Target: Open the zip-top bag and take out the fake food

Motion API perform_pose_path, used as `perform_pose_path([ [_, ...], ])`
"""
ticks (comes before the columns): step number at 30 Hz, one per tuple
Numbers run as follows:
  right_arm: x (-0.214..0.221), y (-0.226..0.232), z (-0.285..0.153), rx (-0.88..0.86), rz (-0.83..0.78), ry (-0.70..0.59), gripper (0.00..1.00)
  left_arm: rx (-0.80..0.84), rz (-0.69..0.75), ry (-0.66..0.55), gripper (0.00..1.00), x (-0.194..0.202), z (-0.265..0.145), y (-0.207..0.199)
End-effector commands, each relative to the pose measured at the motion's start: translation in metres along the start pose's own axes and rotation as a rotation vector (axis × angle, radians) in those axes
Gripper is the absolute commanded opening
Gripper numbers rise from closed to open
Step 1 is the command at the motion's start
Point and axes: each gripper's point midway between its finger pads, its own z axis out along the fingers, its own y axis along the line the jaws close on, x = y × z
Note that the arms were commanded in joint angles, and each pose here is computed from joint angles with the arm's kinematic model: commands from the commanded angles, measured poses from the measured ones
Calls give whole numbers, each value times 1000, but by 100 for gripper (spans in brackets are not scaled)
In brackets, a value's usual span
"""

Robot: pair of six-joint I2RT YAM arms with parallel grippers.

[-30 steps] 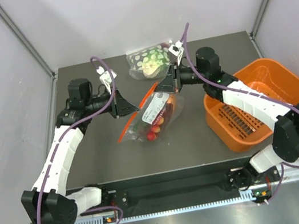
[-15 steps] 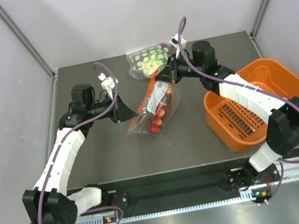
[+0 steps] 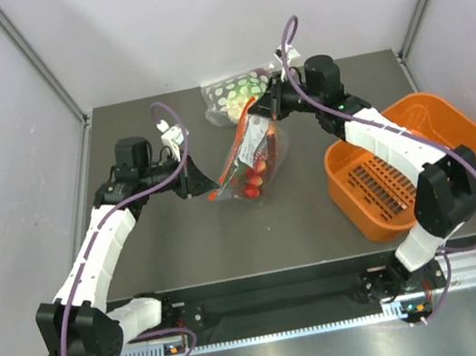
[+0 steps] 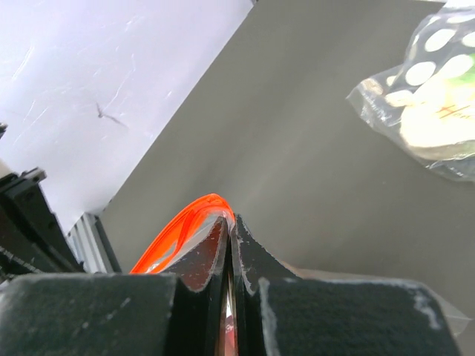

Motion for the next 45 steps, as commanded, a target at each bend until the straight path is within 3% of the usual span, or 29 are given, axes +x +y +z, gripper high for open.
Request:
perform_pose_path([
  [1, -67, -9, -6, 47, -99, -185, 0, 11, -4, 21, 0, 11, -7, -8],
  [17, -67, -28, -4, 90, -78, -171, 0, 23, -17, 3, 0, 4, -4, -8],
  [20, -62, -26, -7, 99, -67, -141, 14, 21, -30, -20, 0, -9, -1, -8],
  [21, -59, -25, -9, 107, -57, -124, 21, -6, -23, -35, 0, -16, 1, -5],
  [22, -64, -20, -13, 105, -65, -135, 35, -15, -23, -56, 0, -23, 3, -5],
  [23, -59, -21, -16, 119, -53, -116, 40, -22, -20, -63, 0, -26, 7, -5],
  [27, -49, -14, -28, 183, -10, -86, 55, -84, -28, -118, 0, -39, 17, 1],
  [37, -1, 25, -12, 156, 116, 13, 55, -59, -37, -179, 0, -46, 33, -10],
  [45, 22, 59, 19, 110, 89, 136, 54, -59, -30, -162, 0, -38, 40, -10],
])
